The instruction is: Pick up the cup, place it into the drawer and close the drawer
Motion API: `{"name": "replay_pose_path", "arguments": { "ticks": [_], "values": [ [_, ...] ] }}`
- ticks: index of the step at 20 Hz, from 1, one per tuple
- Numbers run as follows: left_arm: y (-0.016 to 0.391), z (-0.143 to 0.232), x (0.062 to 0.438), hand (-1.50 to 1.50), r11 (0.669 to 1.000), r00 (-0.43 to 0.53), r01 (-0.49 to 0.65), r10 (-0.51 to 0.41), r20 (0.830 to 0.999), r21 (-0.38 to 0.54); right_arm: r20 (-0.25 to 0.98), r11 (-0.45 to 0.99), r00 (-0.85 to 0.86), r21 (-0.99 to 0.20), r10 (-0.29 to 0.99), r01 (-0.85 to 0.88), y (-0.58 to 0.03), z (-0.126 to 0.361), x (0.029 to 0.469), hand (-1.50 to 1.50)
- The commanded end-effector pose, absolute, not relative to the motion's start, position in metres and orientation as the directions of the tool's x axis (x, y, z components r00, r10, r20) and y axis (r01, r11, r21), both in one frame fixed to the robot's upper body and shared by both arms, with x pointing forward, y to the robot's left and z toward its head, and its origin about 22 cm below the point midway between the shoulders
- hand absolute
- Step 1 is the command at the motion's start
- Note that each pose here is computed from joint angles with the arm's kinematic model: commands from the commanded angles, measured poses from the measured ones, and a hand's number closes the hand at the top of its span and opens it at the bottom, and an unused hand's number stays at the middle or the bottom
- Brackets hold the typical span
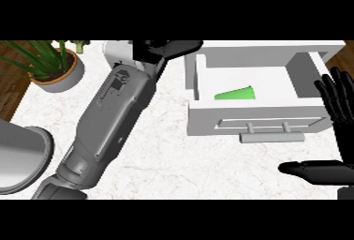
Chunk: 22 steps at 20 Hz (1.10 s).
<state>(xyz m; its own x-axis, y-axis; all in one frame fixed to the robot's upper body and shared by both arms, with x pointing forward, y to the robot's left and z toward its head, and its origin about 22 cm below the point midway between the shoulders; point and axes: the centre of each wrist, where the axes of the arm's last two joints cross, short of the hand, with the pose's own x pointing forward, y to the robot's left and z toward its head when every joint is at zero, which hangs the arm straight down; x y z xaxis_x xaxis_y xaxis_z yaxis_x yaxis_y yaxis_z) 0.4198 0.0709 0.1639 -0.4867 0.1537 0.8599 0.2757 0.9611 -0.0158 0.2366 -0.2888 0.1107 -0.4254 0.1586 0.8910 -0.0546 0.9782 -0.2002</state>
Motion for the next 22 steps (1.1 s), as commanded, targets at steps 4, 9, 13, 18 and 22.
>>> {"name": "replay_pose_path", "arguments": {
  "ticks": [4,9,13,18,22],
  "values": [
    [0.034,0.174,0.425,1.50,0.965,-0.394,0.261,0.124,0.911,-0.018,0.888,0.978,-0.434,-0.199,0.151,-0.068,-0.291,0.106,0.254,-1.50],
    [0.032,0.156,0.431,1.50,0.965,-0.375,0.260,0.087,0.923,0.014,0.884,0.977,-0.439,-0.205,0.163,-0.051,-0.287,0.114,0.231,-1.50],
    [0.024,0.143,0.429,1.50,0.967,-0.363,0.249,0.047,0.931,0.048,0.890,0.974,-0.426,-0.215,0.164,-0.075,-0.300,0.107,0.244,-1.50],
    [0.018,0.132,0.425,1.50,0.973,-0.325,0.208,-0.027,0.945,0.100,0.882,0.971,-0.447,-0.216,0.149,-0.103,-0.290,0.119,0.244,-1.50],
    [0.016,0.129,0.427,1.50,0.950,-0.303,0.230,-0.137,0.943,0.212,0.892,0.974,-0.428,-0.206,0.148,-0.094,-0.283,0.117,0.251,-1.50]
  ]
}}
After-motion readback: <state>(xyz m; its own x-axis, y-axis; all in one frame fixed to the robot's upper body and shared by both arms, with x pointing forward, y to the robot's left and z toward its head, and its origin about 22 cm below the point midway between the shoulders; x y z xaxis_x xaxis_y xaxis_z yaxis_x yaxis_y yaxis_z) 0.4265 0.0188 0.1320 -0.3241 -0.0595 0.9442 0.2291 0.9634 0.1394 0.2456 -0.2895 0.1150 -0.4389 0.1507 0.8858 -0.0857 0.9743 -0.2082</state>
